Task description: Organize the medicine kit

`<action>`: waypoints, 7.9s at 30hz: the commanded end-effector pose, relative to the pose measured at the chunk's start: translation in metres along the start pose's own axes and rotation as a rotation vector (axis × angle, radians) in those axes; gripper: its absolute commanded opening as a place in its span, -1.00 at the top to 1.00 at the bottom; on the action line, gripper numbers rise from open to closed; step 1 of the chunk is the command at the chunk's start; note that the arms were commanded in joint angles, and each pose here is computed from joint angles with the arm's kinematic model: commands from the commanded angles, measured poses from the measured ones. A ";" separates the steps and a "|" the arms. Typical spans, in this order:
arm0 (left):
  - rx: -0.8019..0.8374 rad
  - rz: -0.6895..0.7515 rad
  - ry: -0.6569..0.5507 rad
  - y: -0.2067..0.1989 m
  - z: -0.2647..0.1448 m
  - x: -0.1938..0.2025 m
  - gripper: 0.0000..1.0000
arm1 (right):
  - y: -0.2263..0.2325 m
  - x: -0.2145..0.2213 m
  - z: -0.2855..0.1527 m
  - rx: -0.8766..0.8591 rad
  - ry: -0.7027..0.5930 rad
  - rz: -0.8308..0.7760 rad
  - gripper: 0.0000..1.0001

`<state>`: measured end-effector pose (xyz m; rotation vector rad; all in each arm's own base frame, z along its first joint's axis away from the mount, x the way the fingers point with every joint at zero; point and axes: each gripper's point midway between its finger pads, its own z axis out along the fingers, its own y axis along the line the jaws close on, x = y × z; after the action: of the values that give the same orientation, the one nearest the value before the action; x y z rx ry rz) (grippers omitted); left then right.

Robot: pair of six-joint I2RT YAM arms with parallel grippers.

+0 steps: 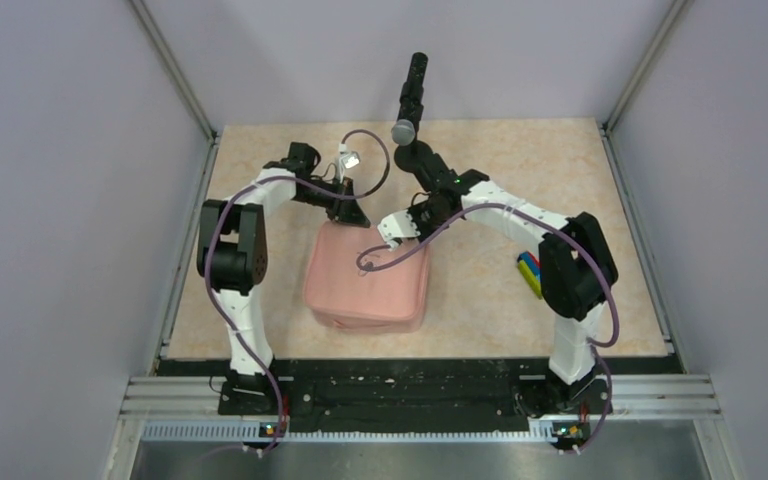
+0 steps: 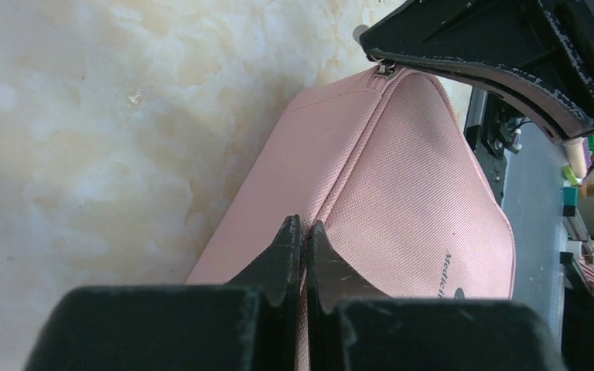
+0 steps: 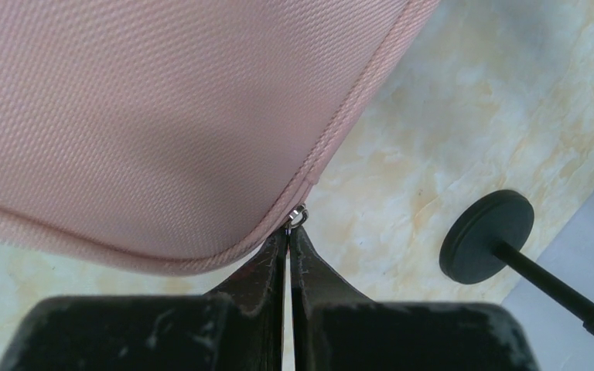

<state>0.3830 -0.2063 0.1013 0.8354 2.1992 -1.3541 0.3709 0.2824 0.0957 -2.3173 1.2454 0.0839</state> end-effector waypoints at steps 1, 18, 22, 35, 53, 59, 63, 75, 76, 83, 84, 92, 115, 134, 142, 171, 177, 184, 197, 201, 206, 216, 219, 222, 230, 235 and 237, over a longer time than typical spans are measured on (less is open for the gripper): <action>-0.102 -0.043 0.084 0.025 0.000 0.022 1.00 | 0.056 0.013 -0.030 -0.143 0.022 -0.001 1.00; -0.236 -0.207 -0.197 0.039 -0.038 -0.016 0.69 | 0.136 -0.006 -0.045 -0.263 -0.021 0.417 1.00; -0.235 -0.188 -0.260 0.022 -0.051 -0.033 0.17 | 0.130 -0.001 -0.049 -0.217 0.002 0.418 1.00; -0.179 -0.164 -0.185 -0.016 -0.073 -0.026 0.13 | 0.133 -0.017 -0.044 -0.251 -0.320 0.464 1.00; -0.039 0.043 -0.095 -0.043 -0.013 -0.036 -0.12 | 0.076 0.012 -0.046 -0.028 -0.196 0.367 1.00; -0.009 -0.023 -0.112 -0.040 0.023 -0.033 -0.13 | 0.032 0.020 -0.039 0.040 -0.113 0.303 1.00; -0.016 -0.055 -0.111 -0.040 0.032 -0.017 -0.14 | 0.019 0.013 -0.031 0.018 -0.061 0.254 1.00; -0.093 -0.094 -0.013 -0.029 0.057 0.030 0.37 | -0.001 -0.006 -0.013 0.022 -0.058 0.190 1.00; -0.104 -0.092 0.000 -0.028 0.056 0.032 0.49 | -0.001 -0.005 -0.013 0.022 -0.050 0.185 1.00; -0.121 -0.082 0.042 -0.025 0.040 0.043 1.00 | 0.033 0.008 -0.027 -0.055 -0.023 0.148 1.00; -0.138 -0.078 0.033 -0.022 0.035 0.041 1.00 | 0.044 0.011 -0.030 -0.078 -0.012 0.143 1.00; -0.327 -0.178 -0.118 0.016 -0.014 0.020 1.00 | 0.126 0.023 -0.053 -0.241 0.026 0.178 1.00; -0.174 -0.190 -0.152 -0.023 -0.040 0.002 0.28 | 0.119 -0.010 -0.041 -0.194 -0.366 0.499 0.22; -0.185 -0.117 -0.026 -0.042 -0.059 0.014 0.28 | 0.119 -0.021 -0.040 -0.252 -0.499 0.451 1.00; -0.165 -0.110 -0.129 -0.040 -0.050 -0.014 0.10 | 0.092 -0.004 -0.055 -0.179 -0.376 0.509 1.00; 0.142 -0.162 -0.119 -0.057 0.045 -0.011 -0.18 | 0.006 -0.002 -0.019 0.077 -0.238 0.211 1.00; 0.097 -0.186 -0.069 -0.056 0.052 0.012 -0.18 | -0.014 -0.035 -0.002 0.081 -0.289 0.169 1.00; -0.014 -0.179 -0.020 -0.037 0.057 0.033 -0.01 | -0.022 -0.052 0.013 0.082 -0.305 0.154 1.00; -0.086 -0.196 -0.107 -0.021 0.027 0.011 1.00 | 0.031 -0.028 0.002 -0.046 -0.166 0.146 1.00; -0.178 -0.322 -0.236 0.011 -0.010 -0.003 1.00 | 0.057 -0.016 -0.012 -0.078 -0.100 0.185 1.00; -0.240 -0.446 -0.344 0.032 -0.040 -0.011 1.00 | 0.074 -0.022 -0.026 -0.095 -0.104 0.272 1.00; -0.356 -0.674 -0.575 0.052 -0.064 -0.028 1.00 | 0.101 -0.037 -0.027 -0.180 -0.118 0.356 1.00; -0.449 -0.758 -0.657 0.069 -0.090 -0.026 1.00 | 0.108 -0.035 -0.032 -0.190 -0.101 0.368 1.00; -0.563 -0.794 -0.690 0.080 -0.108 -0.020 1.00 | 0.109 -0.035 -0.041 -0.178 -0.089 0.388 1.00; -0.598 -0.760 -0.730 0.070 -0.128 -0.023 0.31 | 0.109 -0.030 -0.049 -0.161 -0.087 0.412 1.00; -0.424 -0.297 -0.613 0.024 -0.120 -0.052 -0.12 | 0.084 -0.017 -0.033 -0.079 -0.106 0.364 1.00; -0.376 -0.106 -0.540 0.016 -0.117 -0.057 -0.18 | 0.067 -0.014 -0.029 -0.036 -0.111 0.335 1.00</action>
<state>0.4240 -0.0974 0.1277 -0.3683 2.1744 -1.0407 0.2861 0.2488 0.0945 -2.0993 1.6113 0.3796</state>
